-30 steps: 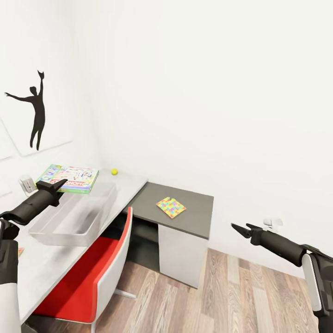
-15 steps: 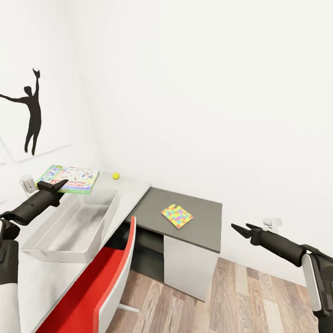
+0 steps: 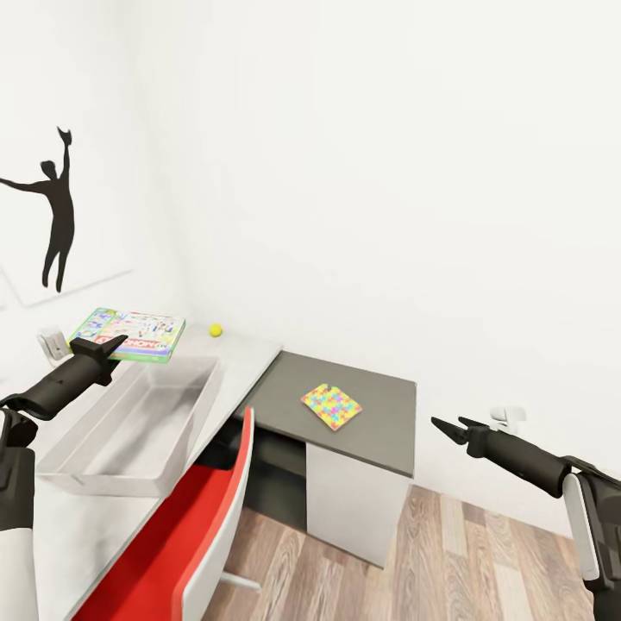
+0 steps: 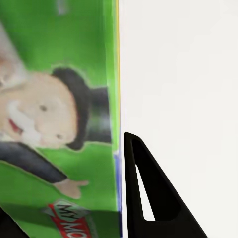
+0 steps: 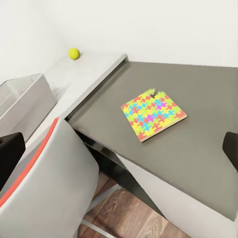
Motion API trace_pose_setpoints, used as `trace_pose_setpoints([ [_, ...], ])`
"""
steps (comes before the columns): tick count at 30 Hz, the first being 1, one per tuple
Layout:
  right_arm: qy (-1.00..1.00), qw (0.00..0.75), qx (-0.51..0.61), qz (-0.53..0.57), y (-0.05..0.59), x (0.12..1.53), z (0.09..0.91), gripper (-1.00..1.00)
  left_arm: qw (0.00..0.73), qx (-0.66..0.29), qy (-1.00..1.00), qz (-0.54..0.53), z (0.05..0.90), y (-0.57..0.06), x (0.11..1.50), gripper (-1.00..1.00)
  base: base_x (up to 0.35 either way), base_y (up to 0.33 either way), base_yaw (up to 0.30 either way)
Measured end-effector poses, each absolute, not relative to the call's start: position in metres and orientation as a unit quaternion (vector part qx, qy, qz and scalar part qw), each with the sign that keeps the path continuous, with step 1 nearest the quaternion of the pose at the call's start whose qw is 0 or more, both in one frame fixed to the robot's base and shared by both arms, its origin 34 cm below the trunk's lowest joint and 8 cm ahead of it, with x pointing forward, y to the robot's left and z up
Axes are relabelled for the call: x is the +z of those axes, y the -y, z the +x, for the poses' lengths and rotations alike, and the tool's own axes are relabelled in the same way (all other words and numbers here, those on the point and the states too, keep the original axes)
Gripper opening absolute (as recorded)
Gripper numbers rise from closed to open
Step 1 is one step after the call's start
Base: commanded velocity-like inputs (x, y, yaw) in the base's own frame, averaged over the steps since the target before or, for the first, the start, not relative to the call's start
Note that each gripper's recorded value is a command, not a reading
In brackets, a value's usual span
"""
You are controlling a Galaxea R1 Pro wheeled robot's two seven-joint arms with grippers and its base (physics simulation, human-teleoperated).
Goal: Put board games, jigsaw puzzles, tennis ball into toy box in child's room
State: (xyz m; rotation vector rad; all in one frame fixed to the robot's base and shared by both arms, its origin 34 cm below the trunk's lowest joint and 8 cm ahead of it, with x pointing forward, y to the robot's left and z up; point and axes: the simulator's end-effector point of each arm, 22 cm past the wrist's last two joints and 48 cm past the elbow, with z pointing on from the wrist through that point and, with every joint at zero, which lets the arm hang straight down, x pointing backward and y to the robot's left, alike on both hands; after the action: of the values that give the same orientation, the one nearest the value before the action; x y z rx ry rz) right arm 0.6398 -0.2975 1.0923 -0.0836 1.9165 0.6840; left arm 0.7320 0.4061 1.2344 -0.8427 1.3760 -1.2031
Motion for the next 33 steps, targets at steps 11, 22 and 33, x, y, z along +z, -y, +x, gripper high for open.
trace_pose_setpoints([
  [11,-0.801,0.524,0.286,-0.035,0.298,1.092,0.640,1.00,0.535,-0.505,-0.577,-0.355,0.732,-0.407,1.234,-1.00,0.155,0.000,0.000],
  [22,-0.802,0.523,0.286,-0.034,0.297,1.090,0.640,1.00,0.534,-0.507,-0.574,-0.358,0.732,-0.409,1.233,-1.00,0.017,0.000,0.000],
  [33,-0.804,0.521,0.285,-0.033,0.298,1.088,0.640,1.00,0.514,-0.512,-0.580,-0.370,0.728,-0.396,1.209,-1.00,0.001,0.000,0.000],
])
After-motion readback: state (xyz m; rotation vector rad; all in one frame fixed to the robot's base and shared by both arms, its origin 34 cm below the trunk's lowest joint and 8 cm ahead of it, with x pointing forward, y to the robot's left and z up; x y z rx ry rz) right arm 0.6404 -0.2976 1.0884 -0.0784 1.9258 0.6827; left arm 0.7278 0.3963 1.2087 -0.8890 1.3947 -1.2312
